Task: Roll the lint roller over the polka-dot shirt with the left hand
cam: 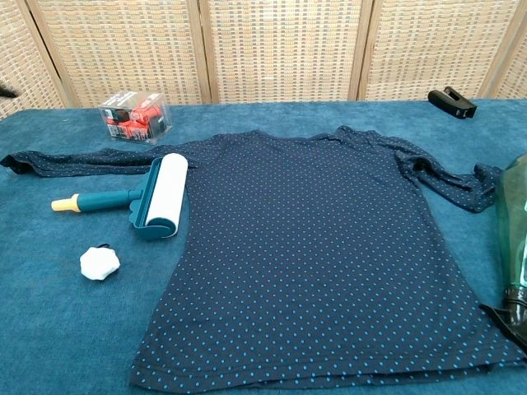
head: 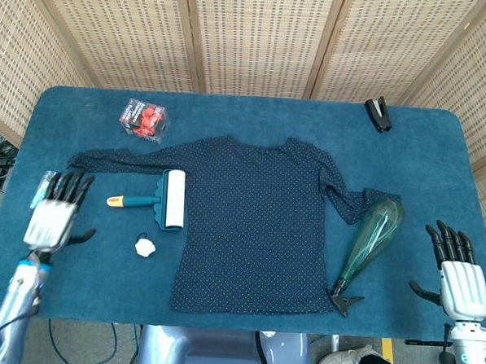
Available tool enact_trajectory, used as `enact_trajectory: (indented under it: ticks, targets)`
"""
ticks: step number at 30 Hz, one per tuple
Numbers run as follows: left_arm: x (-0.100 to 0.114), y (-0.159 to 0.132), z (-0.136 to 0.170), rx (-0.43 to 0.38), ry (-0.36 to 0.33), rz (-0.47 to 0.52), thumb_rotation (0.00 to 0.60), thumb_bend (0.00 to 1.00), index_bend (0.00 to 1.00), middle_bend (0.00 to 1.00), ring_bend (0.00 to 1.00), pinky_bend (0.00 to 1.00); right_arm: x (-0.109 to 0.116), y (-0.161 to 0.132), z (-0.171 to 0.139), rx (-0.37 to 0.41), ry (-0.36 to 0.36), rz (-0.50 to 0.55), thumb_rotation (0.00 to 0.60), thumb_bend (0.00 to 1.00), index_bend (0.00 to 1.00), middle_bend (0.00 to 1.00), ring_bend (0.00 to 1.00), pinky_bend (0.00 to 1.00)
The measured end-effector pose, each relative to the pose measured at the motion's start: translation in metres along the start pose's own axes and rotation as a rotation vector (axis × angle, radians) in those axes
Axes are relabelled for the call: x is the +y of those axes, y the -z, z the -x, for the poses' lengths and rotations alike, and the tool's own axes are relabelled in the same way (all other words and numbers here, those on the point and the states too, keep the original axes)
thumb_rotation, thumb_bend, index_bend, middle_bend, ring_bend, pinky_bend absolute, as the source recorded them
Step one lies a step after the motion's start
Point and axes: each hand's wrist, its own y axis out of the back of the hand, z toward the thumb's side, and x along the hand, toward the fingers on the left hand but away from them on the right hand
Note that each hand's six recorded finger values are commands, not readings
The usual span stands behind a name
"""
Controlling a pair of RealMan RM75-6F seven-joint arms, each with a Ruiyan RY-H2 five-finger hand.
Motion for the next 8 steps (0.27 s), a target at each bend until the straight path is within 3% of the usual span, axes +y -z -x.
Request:
enact_trajectory:
  ticks: [8]
  targets:
    - [-0.010,0.031,0.046,0.045,0.008,0.038,0.600,0.19,0.00,0.00,0.00,0.00,0.002,-0.006,-0.003,0.018,0.002,0.005,0.600,0.09,0.00,0.00,0.00,0.00]
